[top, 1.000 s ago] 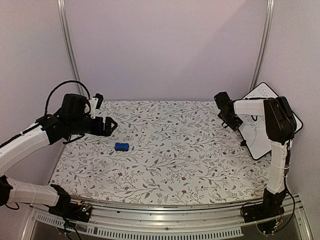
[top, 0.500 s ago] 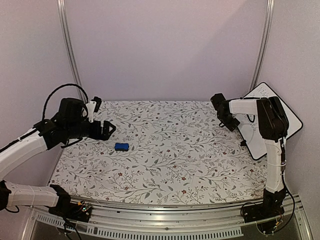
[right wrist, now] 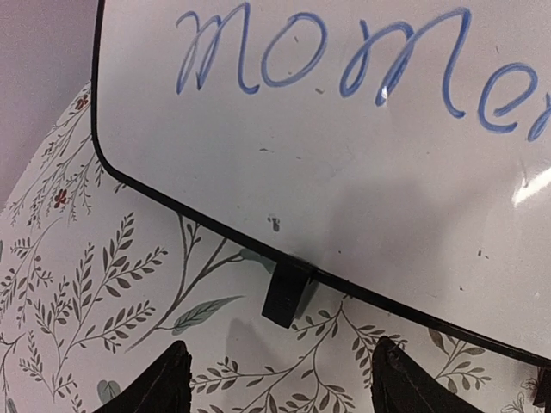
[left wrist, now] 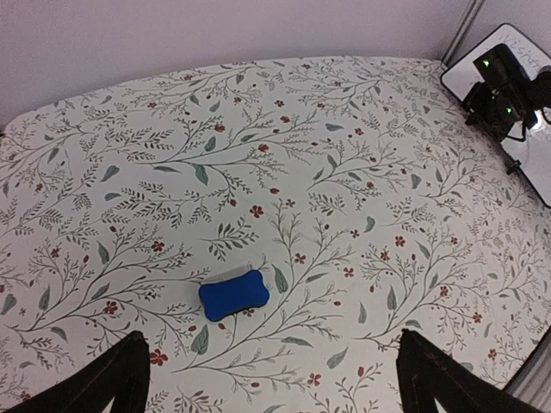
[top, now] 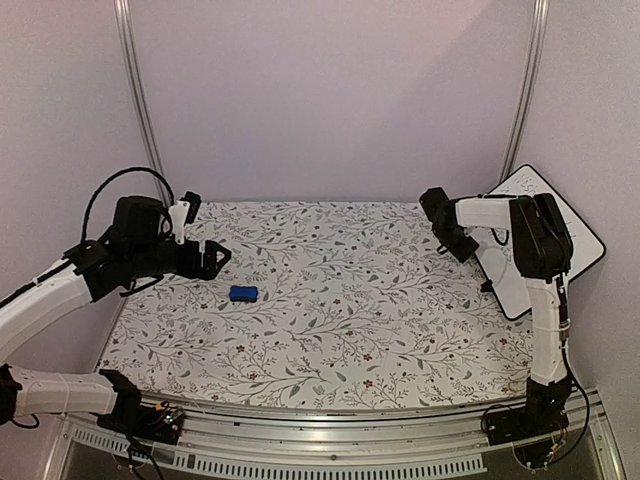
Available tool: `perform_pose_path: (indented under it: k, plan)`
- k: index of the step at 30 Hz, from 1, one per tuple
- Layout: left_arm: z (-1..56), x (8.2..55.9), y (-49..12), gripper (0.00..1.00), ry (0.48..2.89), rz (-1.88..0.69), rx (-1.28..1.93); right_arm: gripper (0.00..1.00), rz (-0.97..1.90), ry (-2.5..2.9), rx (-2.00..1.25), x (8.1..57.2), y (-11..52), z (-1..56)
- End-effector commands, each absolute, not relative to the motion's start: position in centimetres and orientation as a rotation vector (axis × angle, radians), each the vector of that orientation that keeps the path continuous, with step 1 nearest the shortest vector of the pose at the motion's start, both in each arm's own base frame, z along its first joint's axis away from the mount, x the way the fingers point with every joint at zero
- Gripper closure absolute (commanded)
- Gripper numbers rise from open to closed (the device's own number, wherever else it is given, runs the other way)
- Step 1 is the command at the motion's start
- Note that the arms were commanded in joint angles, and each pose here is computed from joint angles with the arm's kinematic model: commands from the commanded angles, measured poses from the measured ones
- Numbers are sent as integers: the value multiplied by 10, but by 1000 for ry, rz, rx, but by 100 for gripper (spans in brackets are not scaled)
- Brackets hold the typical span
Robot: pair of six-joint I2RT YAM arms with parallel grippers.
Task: Erase the whiteboard
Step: Move the whiteboard to the center of the board.
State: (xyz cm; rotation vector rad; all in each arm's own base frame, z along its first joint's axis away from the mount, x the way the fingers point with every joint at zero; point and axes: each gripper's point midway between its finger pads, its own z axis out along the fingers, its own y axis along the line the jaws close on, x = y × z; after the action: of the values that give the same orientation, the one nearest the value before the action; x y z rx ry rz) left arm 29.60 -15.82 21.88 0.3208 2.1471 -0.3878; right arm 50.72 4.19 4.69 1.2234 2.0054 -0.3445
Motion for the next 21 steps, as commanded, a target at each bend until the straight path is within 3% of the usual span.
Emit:
perform_pose_path:
  k: [1,16,21]
  plan:
    - [223,295,-159,1,2117,-412,332,30,-368,1986,1245,513,34,43]
    - [232,293,-160,1,2080,-439,330,31,-375,2001,1288,517,20,31]
    - [231,294,-160,1,2085,-440,328,45,-365,2019,1290,520,19,27]
